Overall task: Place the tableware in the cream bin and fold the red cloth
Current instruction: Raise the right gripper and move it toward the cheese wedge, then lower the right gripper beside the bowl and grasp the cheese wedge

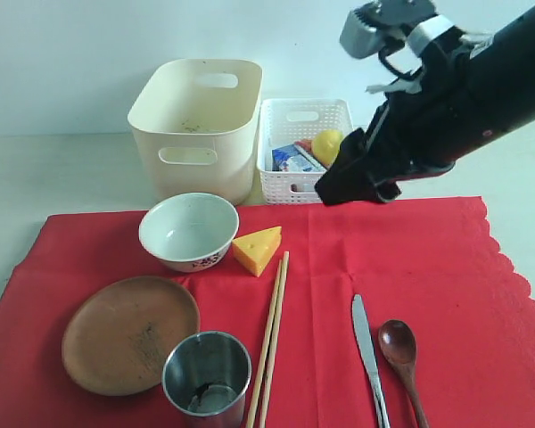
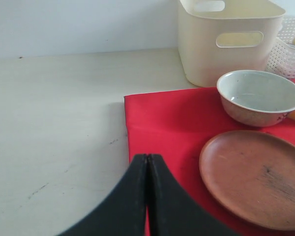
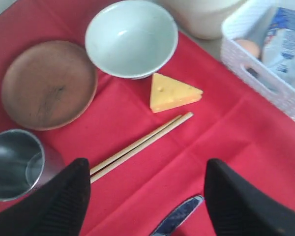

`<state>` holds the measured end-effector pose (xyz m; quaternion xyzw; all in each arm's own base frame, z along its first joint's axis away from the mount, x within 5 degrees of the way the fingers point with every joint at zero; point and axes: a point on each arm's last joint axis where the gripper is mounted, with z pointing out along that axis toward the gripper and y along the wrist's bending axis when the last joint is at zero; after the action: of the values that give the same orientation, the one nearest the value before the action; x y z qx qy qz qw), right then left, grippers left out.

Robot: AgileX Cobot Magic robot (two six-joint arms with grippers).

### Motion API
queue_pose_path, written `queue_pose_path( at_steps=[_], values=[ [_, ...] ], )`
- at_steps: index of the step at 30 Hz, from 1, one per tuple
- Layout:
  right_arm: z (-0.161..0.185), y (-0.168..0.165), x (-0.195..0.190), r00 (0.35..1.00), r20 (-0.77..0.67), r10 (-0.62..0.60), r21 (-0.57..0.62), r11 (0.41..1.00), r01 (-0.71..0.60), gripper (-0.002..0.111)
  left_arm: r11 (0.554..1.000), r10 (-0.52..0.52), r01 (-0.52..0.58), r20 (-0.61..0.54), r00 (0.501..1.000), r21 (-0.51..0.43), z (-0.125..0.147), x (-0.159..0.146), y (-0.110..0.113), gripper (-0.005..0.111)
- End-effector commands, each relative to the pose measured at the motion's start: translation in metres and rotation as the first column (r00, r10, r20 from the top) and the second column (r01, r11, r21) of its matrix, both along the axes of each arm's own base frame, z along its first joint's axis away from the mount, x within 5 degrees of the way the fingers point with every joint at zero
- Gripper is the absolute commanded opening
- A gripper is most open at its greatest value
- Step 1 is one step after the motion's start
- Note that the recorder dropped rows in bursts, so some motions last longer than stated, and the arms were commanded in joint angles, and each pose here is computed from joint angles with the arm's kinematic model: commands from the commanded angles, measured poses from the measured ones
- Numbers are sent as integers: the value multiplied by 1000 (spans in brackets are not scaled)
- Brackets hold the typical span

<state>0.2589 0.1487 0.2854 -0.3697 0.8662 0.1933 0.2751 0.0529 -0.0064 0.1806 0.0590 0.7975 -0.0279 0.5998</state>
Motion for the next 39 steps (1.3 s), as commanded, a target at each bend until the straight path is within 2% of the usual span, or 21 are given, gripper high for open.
queue_pose_path(
  at_steps=[1,4,12,16,18,20,24,26,39],
  values=[
    [-17,23,-12,988,-1,154,-33,988,-154,63,1000,3,-3,13,1000,-11,1,0,0,0],
    [-29,39,-20,963,-24,269,-81,959,-270,63,1000,3,-3,13,1000,-11,1,0,0,0],
    [-69,58,-18,895,-59,443,-242,863,-443,63,1000,3,-3,13,1000,-11,1,0,0,0],
    [-88,58,-12,823,-63,564,-335,765,-550,64,1000,3,-3,13,1000,-11,1,0,0,0],
    [-91,57,-8,813,-40,580,-374,746,-551,64,1000,3,-3,13,1000,-11,1,0,0,0],
    [-92,57,-3,813,5,583,-405,744,-531,66,1000,3,-3,13,1000,-11,1,0,0,0],
    [-90,61,8,819,122,561,-427,774,-467,80,1000,3,-3,13,1000,-11,1,0,0,0],
    [-89,63,12,811,168,561,-437,780,-448,84,1000,3,-3,13,1000,-11,1,0,0,0],
    [-119,74,39,839,262,477,-427,837,-342,81,1000,3,-3,13,1000,-12,1,0,0,0]
  ],
)
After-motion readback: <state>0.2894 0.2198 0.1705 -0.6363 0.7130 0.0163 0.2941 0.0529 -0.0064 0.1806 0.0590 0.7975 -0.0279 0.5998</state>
